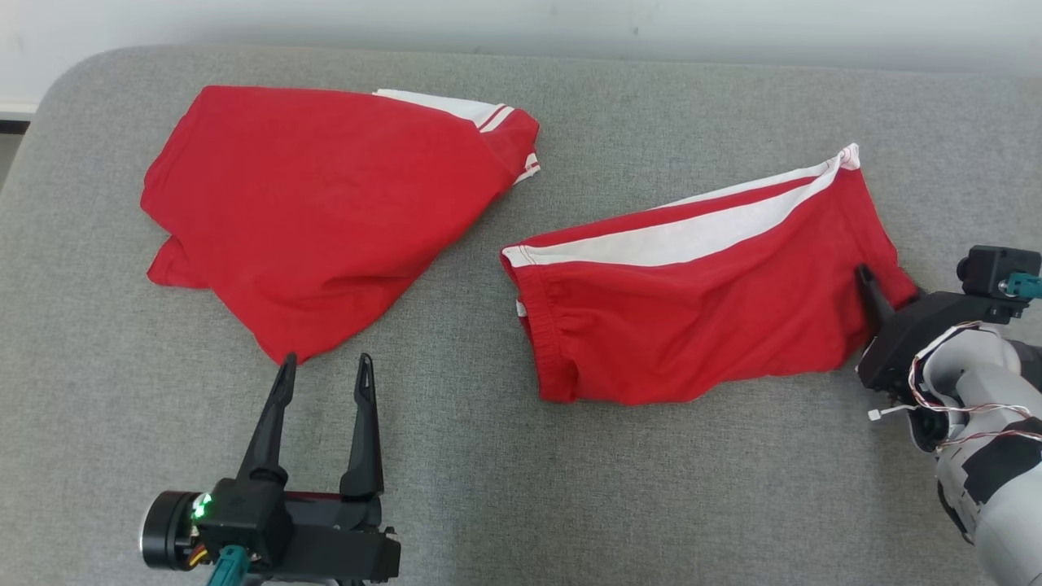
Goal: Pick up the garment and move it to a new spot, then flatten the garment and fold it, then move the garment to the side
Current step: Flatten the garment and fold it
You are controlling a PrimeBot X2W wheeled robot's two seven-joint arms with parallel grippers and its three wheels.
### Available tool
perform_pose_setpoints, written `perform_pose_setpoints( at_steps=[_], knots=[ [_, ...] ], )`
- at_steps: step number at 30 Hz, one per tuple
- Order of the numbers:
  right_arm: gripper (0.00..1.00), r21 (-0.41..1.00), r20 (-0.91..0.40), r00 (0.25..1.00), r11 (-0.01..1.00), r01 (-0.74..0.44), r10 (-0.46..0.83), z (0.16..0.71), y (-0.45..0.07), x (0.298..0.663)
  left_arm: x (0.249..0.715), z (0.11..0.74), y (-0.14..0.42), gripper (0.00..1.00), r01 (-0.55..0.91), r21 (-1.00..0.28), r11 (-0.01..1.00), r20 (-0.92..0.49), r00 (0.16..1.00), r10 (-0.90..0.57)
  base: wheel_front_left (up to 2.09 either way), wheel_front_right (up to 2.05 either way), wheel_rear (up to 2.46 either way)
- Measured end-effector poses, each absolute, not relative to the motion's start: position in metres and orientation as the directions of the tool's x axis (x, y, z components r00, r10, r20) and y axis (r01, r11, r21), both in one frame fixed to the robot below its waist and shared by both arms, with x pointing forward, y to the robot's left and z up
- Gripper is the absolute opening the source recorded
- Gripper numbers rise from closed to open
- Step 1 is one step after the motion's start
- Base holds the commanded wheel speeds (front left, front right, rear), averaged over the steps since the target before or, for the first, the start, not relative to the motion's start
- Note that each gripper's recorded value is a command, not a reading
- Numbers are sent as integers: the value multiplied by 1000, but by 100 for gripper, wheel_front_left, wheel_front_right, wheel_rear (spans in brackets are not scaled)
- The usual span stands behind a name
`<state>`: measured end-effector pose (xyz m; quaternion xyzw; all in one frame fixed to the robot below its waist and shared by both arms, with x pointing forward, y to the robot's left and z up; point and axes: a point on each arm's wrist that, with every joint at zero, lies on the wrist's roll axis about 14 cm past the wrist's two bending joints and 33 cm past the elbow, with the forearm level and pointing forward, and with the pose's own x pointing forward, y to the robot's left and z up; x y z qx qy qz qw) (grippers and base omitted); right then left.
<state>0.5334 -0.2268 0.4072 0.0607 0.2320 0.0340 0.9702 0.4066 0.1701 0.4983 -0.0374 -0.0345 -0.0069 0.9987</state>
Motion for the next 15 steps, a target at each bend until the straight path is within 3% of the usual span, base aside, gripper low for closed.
perform_pose_setpoints(
  at_steps=[7, 15],
  knots=[
    [0, 178, -407, 906, 983, -44, 114, 420, -222, 522, 401, 501, 166, 100, 30, -79, 996, 73, 997, -24, 0, 0, 0],
    [0, 224, -373, 921, 974, -29, 113, 432, -243, 482, 392, 504, 156, 100, 67, -83, 994, 80, 995, -60, 0, 0, 0]
  ],
)
